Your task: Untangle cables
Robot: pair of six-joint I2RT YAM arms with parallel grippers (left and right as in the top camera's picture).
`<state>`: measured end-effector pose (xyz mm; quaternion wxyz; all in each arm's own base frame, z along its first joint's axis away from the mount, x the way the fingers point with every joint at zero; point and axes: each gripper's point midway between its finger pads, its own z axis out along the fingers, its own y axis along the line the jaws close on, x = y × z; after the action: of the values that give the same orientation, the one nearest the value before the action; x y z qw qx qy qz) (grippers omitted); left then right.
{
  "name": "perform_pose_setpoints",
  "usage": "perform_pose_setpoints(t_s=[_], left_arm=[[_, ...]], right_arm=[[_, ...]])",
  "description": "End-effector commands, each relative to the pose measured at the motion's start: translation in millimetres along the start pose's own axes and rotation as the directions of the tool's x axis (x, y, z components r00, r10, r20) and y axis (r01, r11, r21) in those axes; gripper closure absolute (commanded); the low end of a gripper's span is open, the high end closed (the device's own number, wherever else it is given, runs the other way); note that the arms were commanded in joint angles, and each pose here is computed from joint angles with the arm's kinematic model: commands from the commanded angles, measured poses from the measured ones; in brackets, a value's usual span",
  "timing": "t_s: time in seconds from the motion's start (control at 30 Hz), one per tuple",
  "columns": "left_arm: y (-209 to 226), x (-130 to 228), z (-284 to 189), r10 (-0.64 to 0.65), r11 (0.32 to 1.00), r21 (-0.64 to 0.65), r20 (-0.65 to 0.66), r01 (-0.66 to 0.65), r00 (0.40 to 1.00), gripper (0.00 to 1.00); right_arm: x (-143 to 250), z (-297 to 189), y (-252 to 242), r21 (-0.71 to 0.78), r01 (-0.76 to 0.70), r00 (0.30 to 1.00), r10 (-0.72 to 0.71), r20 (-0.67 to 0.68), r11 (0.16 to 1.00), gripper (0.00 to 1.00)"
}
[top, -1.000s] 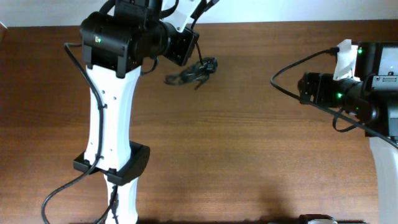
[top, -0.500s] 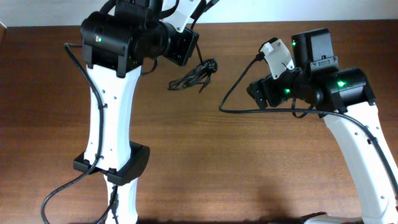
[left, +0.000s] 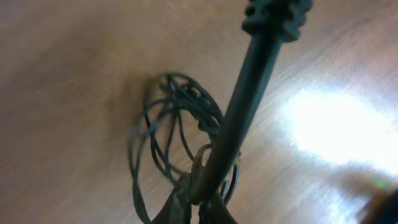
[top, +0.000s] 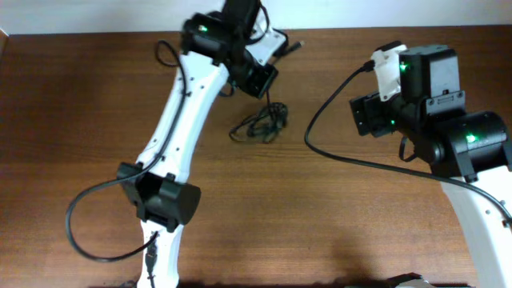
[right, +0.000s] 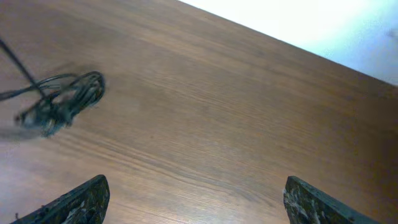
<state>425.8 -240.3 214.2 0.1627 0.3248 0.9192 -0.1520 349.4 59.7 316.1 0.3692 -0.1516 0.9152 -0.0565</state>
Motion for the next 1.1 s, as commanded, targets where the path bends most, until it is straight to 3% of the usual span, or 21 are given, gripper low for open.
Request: perform_pose_setpoints(t_s=[0.0, 0.27, 0.4, 0.43, 0.47, 0.7, 0.9, 1.07], left_arm=[[-19.8, 14.8, 42.6, 0.075, 0.994, 0.078, -0.062, -0.07, 0.995, 1.0], [-69.3, 55.0, 124.7, 0.147, 0.97, 0.216, -0.139, -0.114, 0.979, 1.0], [-90.6, 69.0, 142.0, 0.192, 0.96, 0.236, -0.165, -0.151, 0.967, 1.0], [-92.2, 69.3, 143.1, 0.201, 0.961, 0.224, -0.168, -0.161, 0.965, 0.89], [-91.5, 68.9, 143.6, 0.203, 0.964, 0.209, -0.171, -0.166, 0.964, 0.01], [-81.9, 48.2, 129.4, 0.183, 0.978, 0.127, -0.142, -0.165, 0.973, 0.01], [-92.4, -9.3, 82.1, 0.142, 0.984, 0.106, 0.02, -0.144, 0.99, 0.01], [-131.8, -22.9, 91.6, 0.271, 0.95, 0.137, 0.092, -0.282, 0.958, 0.01]], right_arm=[[-8.8, -15.5, -30.3, 0.153, -0.101, 0.995, 0.095, 0.044, 0.983, 0.11], [-13.3, -43.1, -62.0, 0.202, -0.192, 0.979, 0.173, 0.108, 0.96, 0.1], [-11.7, -43.2, -61.0, 0.182, -0.197, 0.978, 0.18, 0.105, 0.963, 0.1], [-11.4, -42.7, -58.6, 0.169, -0.195, 0.978, 0.18, 0.101, 0.966, 0.1], [-11.1, -42.6, -58.0, 0.166, -0.194, 0.979, 0.18, 0.1, 0.967, 0.11], [-8.7, -42.3, -57.4, 0.166, -0.192, 0.98, 0.179, 0.089, 0.967, 0.1], [-8.0, -41.2, -52.0, 0.136, -0.188, 0.981, 0.178, 0.082, 0.973, 0.11], [-5.4, -40.9, -51.5, 0.136, -0.185, 0.982, 0.177, 0.071, 0.973, 0.11]])
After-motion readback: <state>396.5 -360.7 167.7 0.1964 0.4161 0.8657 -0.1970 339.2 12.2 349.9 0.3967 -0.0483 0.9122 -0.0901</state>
